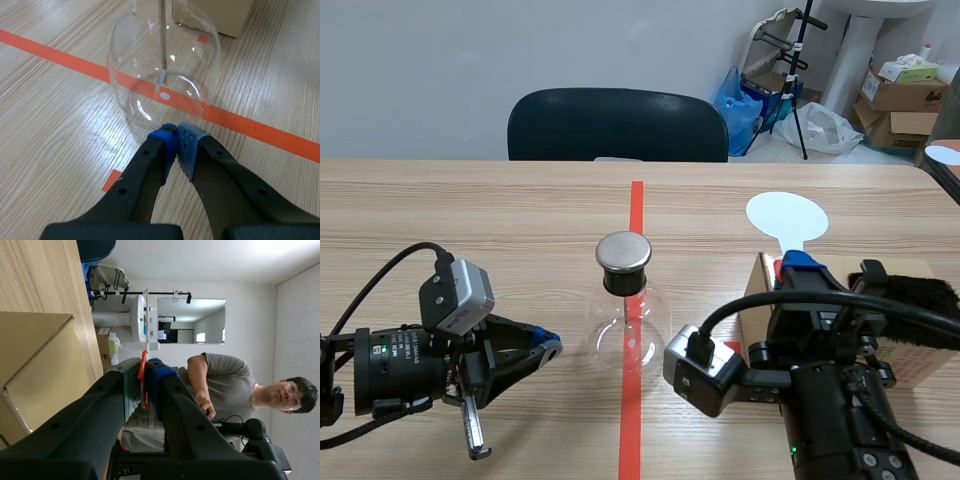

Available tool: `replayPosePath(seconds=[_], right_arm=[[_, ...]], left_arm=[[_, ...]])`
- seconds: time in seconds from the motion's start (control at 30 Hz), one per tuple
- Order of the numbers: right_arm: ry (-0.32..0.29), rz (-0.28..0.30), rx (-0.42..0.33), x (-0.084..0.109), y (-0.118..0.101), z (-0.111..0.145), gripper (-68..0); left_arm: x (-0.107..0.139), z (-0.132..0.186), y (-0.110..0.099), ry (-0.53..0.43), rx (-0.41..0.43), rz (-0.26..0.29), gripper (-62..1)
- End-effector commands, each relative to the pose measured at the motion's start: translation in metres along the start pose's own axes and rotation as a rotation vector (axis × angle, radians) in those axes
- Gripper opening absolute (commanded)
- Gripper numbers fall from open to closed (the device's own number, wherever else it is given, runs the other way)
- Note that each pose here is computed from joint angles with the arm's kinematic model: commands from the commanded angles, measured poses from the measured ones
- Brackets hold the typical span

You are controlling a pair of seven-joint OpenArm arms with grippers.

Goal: Do the electroscope experiment

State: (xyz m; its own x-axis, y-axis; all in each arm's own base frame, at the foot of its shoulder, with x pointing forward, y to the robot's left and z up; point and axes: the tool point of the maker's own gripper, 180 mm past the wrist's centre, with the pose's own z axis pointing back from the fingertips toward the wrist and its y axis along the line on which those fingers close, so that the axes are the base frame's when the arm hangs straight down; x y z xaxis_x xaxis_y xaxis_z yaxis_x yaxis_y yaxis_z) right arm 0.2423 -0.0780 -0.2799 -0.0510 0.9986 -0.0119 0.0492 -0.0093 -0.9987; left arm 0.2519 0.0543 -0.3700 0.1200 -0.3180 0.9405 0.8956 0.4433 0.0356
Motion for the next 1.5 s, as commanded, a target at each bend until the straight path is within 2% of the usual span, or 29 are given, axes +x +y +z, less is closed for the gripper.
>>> replayPosePath(seconds=[0.0,0.2,0.43,0.5,0.73,0.9,1.03,1.27,1.47], right_arm=[[-0.008,0.002,-0.032,-0.002,-0.007,-0.004,-66.5],[-0.017,-0.013,-0.061,-0.001,-0.021,-0.005,-66.5],[-0.08,0.011,-0.054,-0.007,-0.023,0.005,-66.5],[-0.108,0.015,-0.073,-0.008,-0.026,0.01,-66.5],[-0.159,0.0,-0.097,-0.02,-0.029,0.025,-66.5],[-0.15,-0.01,-0.116,-0.031,-0.028,0.029,-66.5],[-0.143,-0.013,-0.071,-0.035,-0.011,0.035,-66.5],[-0.117,-0.02,-0.02,-0.04,0.01,0.038,-66.5],[-0.078,-0.005,0.007,-0.047,0.021,0.038,-66.5]], left_arm=[[0.014,-0.001,0.005,-0.047,0.005,-0.006,-57.9],[0.014,-0.001,0.005,-0.047,0.005,-0.006,-57.9],[0.014,-0.001,0.005,-0.047,0.005,-0.006,-57.9],[0.014,-0.001,0.005,-0.047,0.005,-0.006,-57.9],[0.014,-0.001,0.005,-0.047,0.005,-0.006,-57.9],[0.018,0.001,0.003,-0.08,0.004,-0.001,-57.9],[0.029,0.009,-0.003,-0.159,-0.004,0.005,-57.9],[0.038,0.032,-0.024,-0.165,-0.015,-0.019,-57.9],[0.065,0.06,-0.049,-0.209,0.004,-0.045,-57.9]])
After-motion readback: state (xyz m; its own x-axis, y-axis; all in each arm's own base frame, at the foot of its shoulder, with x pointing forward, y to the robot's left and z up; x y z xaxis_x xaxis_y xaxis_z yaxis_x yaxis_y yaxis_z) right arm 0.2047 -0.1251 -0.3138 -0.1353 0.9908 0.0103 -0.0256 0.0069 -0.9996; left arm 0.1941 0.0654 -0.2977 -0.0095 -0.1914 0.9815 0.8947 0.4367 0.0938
